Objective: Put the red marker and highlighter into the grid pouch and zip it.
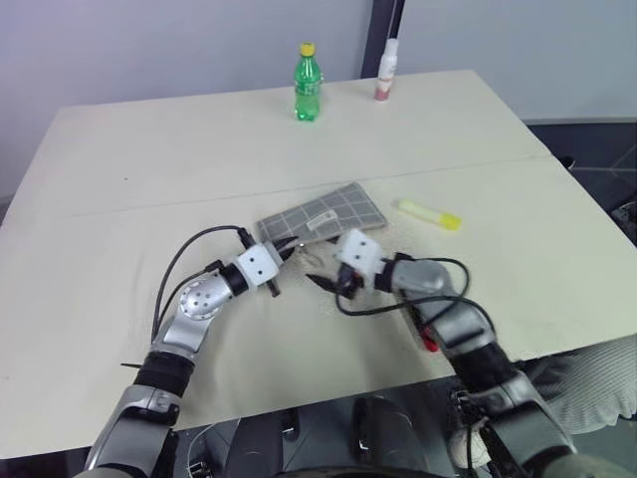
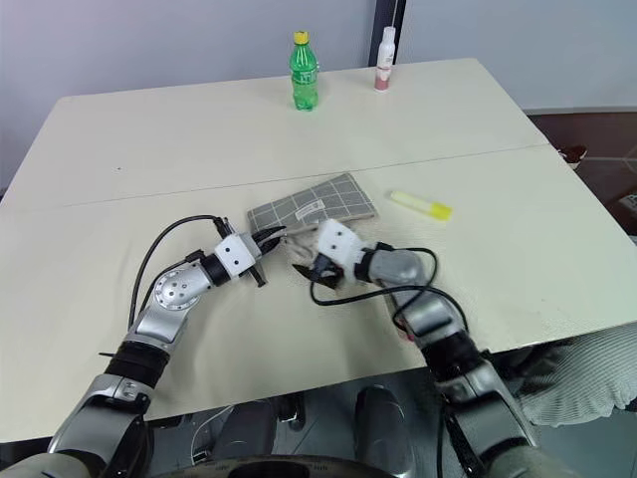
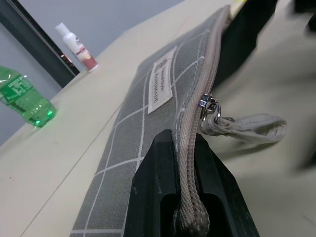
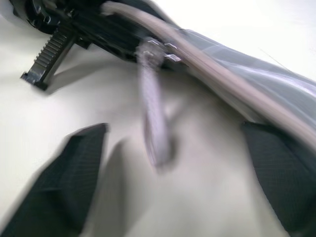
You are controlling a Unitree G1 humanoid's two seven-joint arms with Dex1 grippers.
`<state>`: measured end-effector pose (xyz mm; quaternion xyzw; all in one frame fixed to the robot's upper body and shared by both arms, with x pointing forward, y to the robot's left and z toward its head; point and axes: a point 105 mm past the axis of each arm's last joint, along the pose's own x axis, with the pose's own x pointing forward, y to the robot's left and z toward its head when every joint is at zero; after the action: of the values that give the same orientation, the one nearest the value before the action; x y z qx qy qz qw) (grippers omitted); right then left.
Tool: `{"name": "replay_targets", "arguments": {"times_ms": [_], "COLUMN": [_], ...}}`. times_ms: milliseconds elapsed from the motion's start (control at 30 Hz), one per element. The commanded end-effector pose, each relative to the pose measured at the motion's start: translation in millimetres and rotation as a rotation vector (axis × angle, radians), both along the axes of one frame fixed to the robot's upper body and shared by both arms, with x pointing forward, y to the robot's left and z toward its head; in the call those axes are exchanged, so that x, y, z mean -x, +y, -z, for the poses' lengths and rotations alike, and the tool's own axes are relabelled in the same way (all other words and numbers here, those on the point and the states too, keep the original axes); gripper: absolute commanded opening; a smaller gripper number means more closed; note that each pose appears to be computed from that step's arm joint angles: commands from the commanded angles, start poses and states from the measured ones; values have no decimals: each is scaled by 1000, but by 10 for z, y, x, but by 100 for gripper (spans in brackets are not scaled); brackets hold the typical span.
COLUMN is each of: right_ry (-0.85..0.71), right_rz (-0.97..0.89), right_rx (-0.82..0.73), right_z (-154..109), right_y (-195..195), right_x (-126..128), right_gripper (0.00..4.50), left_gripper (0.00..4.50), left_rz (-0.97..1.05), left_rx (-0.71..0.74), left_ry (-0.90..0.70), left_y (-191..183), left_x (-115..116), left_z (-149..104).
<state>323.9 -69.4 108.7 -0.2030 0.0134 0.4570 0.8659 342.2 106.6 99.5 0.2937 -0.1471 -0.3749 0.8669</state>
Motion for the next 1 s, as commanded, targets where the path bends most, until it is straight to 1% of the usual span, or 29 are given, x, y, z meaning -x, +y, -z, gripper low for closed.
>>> {"name": "replay_targets", "arguments": {"times_ms": [33, 100, 133, 200, 267, 333, 400, 467, 600, 667, 767, 900, 933, 1000], "right_ry": [-84, -85, -87, -92, -115, -124, -129, -115, -97, -72, 25, 180, 209, 247], "right_rz": [71, 144, 179, 241, 304, 382, 479, 508, 541, 564, 611, 650, 640, 639], "right_rx": [-157, -243, -260, -259, -224, -179, -91, -33, 25, 28, 21, -35, -40, -57], "right_z": [-420, -522, -541, -532, -519, -488, -437, -382, -291, -261, -158, -62, -45, -30], "right_y": [-216, -390, -473, -618, -746, -909, -1170, -1305, -1518, -1612, -1760, -1916, -1929, -1961], "right_x": [61, 74, 73, 51, -4, -107, -339, -489, -718, -815, -911, -942, -931, -914], "right_gripper": [444, 444, 444, 444, 444, 444, 444, 444, 444, 444, 444, 444, 421, 360], "left_gripper": [0, 0, 0, 0, 0, 0, 0, 0, 0, 0, 0, 0, 0, 0], "left_rz": [-21, -24, -25, -28, -29, -27, -17, -9, -3, -3, -1, -6, -7, -10], "left_rx": [3, 1, 1, 2, 3, 3, 0, -2, -1, 1, 0, -5, -5, -3], "left_ry": [3, 5, 5, 6, 7, 5, 0, -3, -8, -10, -12, -13, -13, -13], "left_y": [88, 111, 118, 126, 127, 116, 88, 68, 42, 34, 32, 38, 39, 39], "left_x": [10, 15, 15, 10, 5, -4, -17, -24, -22, -11, 20, 42, 45, 51], "left_z": [-7, -2, -2, -2, -4, -11, -25, -33, -42, -43, -32, -18, -16, -13]}}
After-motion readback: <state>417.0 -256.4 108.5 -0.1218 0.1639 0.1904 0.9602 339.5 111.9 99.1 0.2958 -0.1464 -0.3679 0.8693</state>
